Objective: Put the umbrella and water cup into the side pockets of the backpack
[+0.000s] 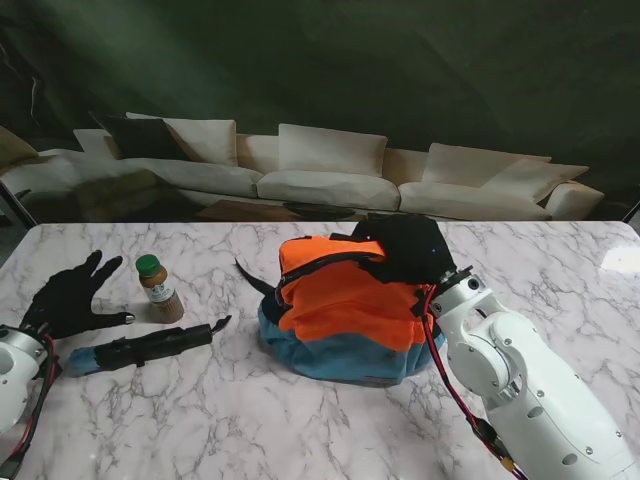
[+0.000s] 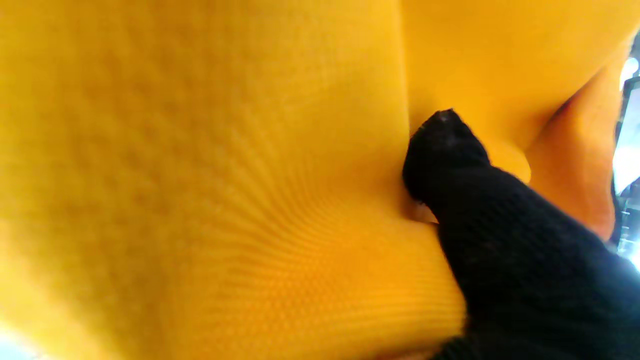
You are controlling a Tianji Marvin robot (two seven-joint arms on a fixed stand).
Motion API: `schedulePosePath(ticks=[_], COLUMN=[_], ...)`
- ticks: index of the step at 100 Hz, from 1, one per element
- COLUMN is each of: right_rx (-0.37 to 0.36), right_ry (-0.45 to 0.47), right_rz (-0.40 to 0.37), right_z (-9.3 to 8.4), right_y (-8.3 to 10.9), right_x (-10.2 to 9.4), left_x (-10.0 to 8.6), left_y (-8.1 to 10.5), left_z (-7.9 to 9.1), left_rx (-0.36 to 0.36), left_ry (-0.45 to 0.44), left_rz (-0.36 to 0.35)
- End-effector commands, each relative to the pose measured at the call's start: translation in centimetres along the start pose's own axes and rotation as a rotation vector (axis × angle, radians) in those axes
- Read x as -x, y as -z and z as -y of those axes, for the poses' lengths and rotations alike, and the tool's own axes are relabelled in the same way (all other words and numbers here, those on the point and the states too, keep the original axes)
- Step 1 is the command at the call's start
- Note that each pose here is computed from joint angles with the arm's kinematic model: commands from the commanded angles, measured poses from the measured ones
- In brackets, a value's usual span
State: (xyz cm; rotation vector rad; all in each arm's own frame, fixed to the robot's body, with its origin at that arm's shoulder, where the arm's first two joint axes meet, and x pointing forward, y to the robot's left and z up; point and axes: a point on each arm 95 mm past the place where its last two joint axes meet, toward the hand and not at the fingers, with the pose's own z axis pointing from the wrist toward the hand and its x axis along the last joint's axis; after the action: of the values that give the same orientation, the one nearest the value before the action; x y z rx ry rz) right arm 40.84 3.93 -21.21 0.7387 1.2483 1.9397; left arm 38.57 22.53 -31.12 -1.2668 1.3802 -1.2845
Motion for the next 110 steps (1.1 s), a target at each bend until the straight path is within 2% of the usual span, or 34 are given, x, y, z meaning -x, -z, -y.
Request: schedulePosePath(ticks=[1,14,29,56,90,110], right_rx=[-0.027,-0.027,-0.025,-0.024,-0.023,-0.018], right_ry=[-0.001,0.004,-0.001,-0.002,-0.006,-0.009], right_rz=[0.013,0.012,0.015,0.019,0.020,0.021], right_z=[0.8,0.9,1.0,1.1,1.2,1.3], right_y=[0.5,0.6,0.6,0.7,0.6,0.6], right_x=[0.1,0.1,0.1,0.1,0.0,0.0], left_x=[0.0,0.0,-0.1,-0.2,-0.7,-1.6], left_y=[-0.1,-0.5,-1.0,-2.0,-3.3,-4.8], left_z=[-1.3,-2.5,-3.6,-4.9,-5.2,-5.4], left_rx=[0.055,0.104,0.129,0.173,0.168,0.131], left_ry=[0.001,-0.002,-0.030,-0.021,0.019,0.113], left_rz=[0.012,0.030,0.040,0.067,0.064,0.073])
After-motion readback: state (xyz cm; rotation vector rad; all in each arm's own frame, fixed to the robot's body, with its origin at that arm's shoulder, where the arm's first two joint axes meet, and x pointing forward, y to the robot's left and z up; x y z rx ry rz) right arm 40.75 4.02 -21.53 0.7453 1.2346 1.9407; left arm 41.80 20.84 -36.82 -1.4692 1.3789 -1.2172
